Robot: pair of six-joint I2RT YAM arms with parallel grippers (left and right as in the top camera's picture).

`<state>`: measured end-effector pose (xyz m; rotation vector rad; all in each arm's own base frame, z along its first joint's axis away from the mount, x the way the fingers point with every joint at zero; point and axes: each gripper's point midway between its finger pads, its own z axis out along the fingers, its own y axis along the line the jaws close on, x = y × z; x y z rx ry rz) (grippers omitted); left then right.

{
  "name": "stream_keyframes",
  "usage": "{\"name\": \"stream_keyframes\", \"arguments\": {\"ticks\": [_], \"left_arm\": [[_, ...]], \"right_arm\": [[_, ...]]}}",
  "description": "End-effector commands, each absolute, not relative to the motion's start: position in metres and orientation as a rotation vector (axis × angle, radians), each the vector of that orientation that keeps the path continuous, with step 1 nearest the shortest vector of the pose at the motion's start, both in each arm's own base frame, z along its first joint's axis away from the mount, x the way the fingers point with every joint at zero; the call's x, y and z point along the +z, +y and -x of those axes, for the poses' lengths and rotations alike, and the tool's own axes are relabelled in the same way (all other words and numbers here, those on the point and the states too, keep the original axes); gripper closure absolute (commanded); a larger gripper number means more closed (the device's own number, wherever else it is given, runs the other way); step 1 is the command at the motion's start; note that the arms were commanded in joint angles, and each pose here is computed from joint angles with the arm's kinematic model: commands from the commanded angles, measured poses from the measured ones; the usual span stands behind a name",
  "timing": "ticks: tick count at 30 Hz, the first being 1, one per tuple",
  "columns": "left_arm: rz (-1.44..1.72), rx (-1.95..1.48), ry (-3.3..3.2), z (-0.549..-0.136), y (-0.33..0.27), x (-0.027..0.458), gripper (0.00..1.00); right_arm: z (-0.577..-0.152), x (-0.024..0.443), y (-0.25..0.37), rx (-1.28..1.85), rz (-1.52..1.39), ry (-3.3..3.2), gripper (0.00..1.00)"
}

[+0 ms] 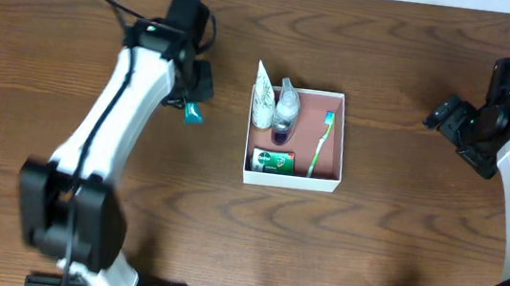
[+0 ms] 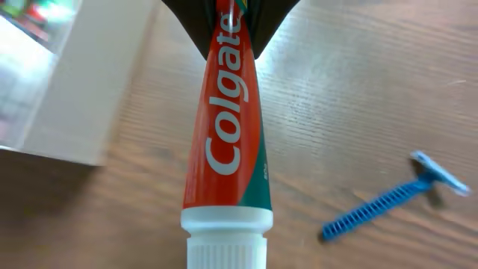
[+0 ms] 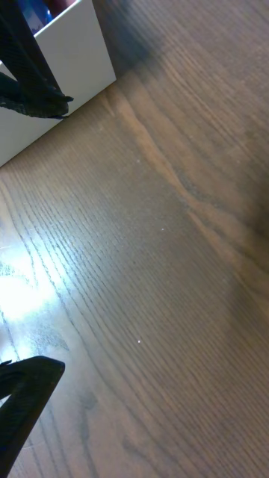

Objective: Pack container
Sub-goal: 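Lift the toothpaste tube and carry it toward the box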

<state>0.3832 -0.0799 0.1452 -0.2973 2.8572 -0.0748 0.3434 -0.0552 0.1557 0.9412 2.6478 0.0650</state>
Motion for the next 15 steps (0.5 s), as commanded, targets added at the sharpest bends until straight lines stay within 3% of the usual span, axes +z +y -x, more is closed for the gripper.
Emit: {"name": "stream_keyframes", "arguments": {"ticks": [1, 7, 15], "left_arm": [[0.183, -0.154, 2.751, -0.374, -0.100, 0.193, 0.88], [-0.027, -0.357, 2.600, -0.342, -0.162, 0.252, 0.89], [-0.207, -0.430, 2.468, -0.323, -0.248, 0.269, 0.89]], "right_arm": [[-0.344, 0.155, -0.057, 0.059, -0.930, 2.653, 0.01], [-0.344, 0.155, -0.057, 0.058, -0.930, 2.653, 0.01], [-0.344, 0.155, -0.057, 0.059, -0.930, 2.653, 0.01]]}}
